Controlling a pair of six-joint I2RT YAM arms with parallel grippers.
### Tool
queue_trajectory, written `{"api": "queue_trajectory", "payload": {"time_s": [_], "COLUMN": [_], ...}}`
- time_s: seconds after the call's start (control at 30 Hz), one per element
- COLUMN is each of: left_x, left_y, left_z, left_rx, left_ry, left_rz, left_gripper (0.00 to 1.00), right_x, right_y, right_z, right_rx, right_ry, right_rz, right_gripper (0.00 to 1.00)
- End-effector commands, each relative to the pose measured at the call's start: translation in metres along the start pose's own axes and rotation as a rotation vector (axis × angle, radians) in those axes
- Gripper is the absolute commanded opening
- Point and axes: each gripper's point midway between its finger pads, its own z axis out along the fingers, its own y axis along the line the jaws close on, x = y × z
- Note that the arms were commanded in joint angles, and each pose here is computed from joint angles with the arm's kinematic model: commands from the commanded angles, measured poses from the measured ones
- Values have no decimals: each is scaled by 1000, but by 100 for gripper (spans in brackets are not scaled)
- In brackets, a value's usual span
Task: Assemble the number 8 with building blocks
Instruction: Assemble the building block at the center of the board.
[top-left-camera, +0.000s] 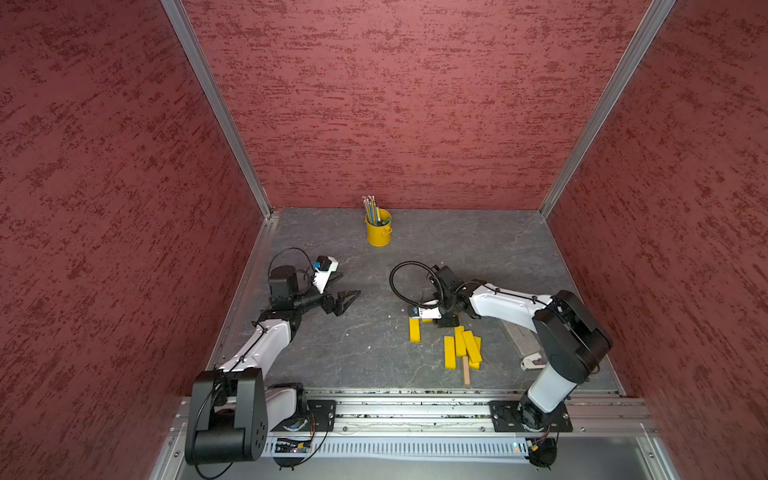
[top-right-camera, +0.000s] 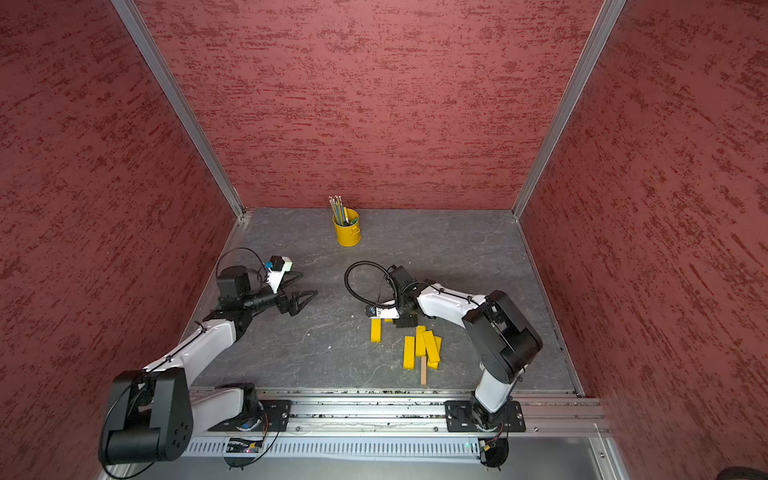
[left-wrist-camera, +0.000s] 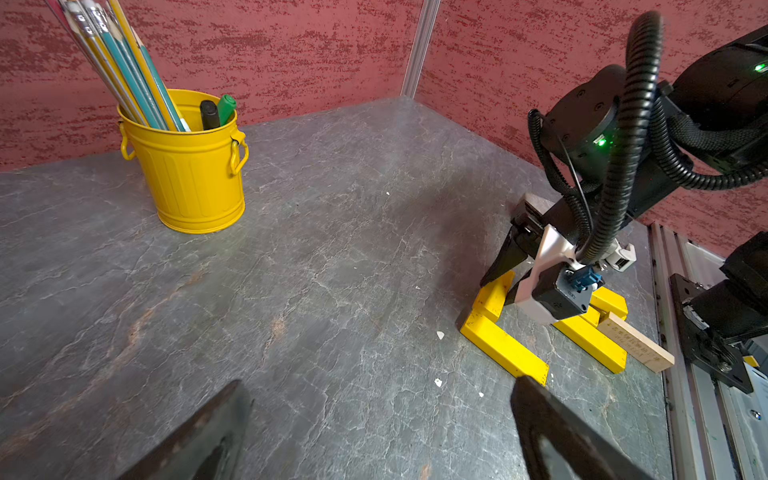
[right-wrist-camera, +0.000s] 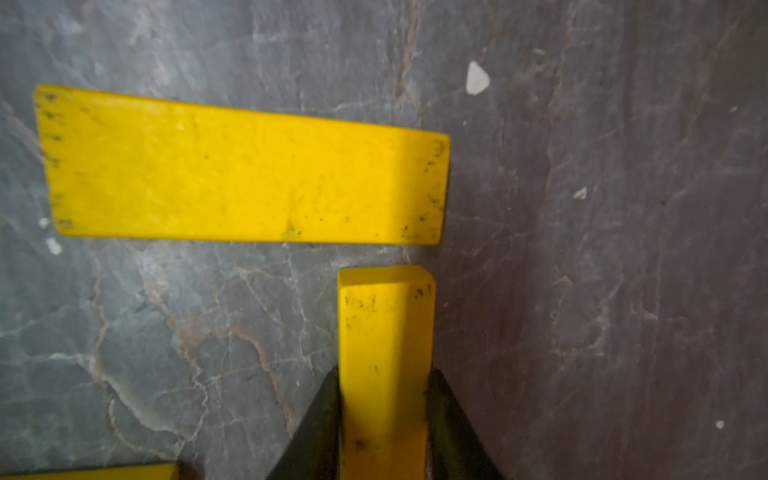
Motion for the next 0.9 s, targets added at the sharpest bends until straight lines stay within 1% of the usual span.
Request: {"api": "queue_trajectory", "payload": {"time_s": [0.0,0.47,0.87], "left_x": [-1,0,-1], "left_y": [1,0,0], "left_z": [-1,-1,-2], "left_rx": [-2,-3,-8], "left_ry": [-9,-7,-10], "left_rz": [4,4,10], "left_gripper": [100,100,100], "right_x": [11,-1,-4], "right_y": [9,8,12], "right_z": [13,15,12], "right_rx": [-44,-50,-54], "right_ry": [46,26,17], "right_rz": [-11,-10,-3], "right_gripper": [23,24,27]}}
